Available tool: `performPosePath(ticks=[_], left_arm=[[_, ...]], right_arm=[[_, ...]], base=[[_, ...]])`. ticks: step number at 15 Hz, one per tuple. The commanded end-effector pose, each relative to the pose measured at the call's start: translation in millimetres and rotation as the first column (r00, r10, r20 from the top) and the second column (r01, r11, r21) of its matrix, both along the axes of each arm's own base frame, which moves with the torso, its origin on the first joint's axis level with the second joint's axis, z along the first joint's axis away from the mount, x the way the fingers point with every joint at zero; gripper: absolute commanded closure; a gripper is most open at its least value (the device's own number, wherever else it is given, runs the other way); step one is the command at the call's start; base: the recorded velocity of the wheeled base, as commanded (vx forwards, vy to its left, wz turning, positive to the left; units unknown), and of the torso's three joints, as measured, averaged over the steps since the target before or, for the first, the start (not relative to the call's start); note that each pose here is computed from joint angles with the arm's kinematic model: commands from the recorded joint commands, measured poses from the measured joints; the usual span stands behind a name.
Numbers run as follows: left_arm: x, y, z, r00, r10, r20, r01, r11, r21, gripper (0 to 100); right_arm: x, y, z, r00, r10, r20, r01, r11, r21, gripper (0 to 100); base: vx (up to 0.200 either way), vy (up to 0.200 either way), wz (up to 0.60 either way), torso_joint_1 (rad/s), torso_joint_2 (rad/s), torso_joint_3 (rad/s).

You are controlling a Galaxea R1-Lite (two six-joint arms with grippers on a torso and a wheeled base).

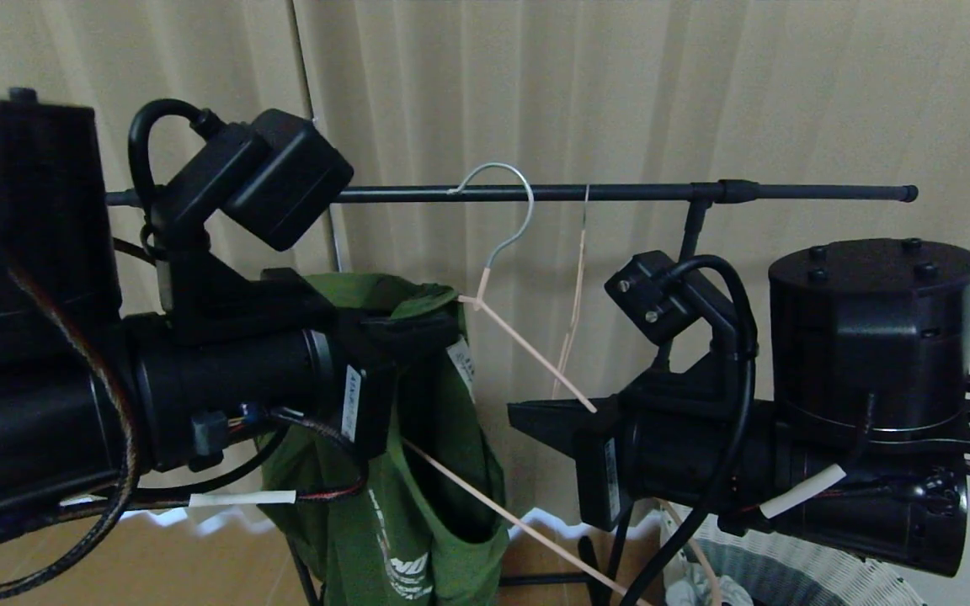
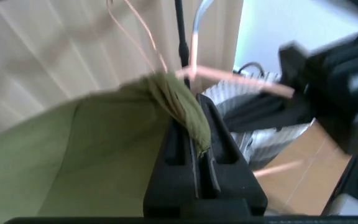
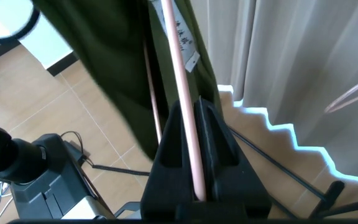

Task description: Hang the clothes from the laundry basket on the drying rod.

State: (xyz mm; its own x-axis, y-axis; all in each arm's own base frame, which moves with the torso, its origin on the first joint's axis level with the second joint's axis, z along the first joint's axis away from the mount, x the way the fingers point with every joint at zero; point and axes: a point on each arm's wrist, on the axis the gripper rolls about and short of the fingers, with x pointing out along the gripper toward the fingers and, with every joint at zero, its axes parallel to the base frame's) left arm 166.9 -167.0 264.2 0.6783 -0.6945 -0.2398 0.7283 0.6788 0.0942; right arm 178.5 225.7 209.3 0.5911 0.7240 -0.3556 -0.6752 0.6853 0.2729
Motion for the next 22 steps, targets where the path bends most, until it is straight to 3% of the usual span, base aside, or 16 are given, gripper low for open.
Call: performPosePath(ticks=[1,3,4,10,12,16,19,22], left_arm=[[-4.2,4.9,-2.2,1.0,0.001,0.001,-0.001,1.0,0.005,100],[-6.3,7.0,-1.8,1.0,0.001,0.005,-0.001,1.0,0.003,100],[-7.3,8.0,-2.3,1.0,0.002,0.005,-0.002,1.0,0.005,0],[-15.5,17.5,1.0,0.999,0.006,0.049,-0.004,0.999,-0.037,0],[-13.0,28.4,-1.1,0.996,0.047,0.07,-0.045,0.999,-0.026,0],[-6.2,57.0,2.5,0.965,0.131,0.226,-0.149,0.987,0.063,0],[-10.5,67.3,8.0,0.951,0.048,0.306,-0.084,0.991,0.106,0],[-5.8,72.8,6.8,0.912,-0.083,0.403,-0.012,0.974,0.228,0]], right_arm=[[-1.0,-1.0,0.8,1.0,0.0,0.002,0.0,1.0,0.002,100],[-0.6,-0.7,0.8,1.0,-0.002,0.002,0.002,1.0,0.003,100],[-1.0,-1.2,1.7,1.0,-0.002,0.005,0.002,1.0,0.004,100],[-5.3,-8.0,8.9,1.0,-0.007,0.02,0.006,1.0,0.023,100],[-10.5,-16.5,11.1,1.0,-0.008,0.029,0.007,1.0,0.026,100],[-10.6,-44.3,7.7,0.992,0.043,0.119,-0.036,0.998,-0.059,100],[-5.6,-61.8,13.9,0.97,0.154,0.186,-0.142,0.987,-0.076,100],[1.3,-68.8,15.0,0.941,0.254,0.222,-0.239,0.967,-0.091,100]], base=[[0.0,0.0,0.0,0.0,0.0,0.0],[0.0,0.0,0.0,0.0,0.0,0.0],[0.0,0.0,0.0,0.0,0.0,0.0],[0.0,0.0,0.0,0.0,0.0,0.0],[0.0,0.0,0.0,0.0,0.0,0.0],[0.0,0.0,0.0,0.0,0.0,0.0],[0.0,0.0,0.0,0.0,0.0,0.0],[0.0,0.0,0.0,0.0,0.0,0.0]])
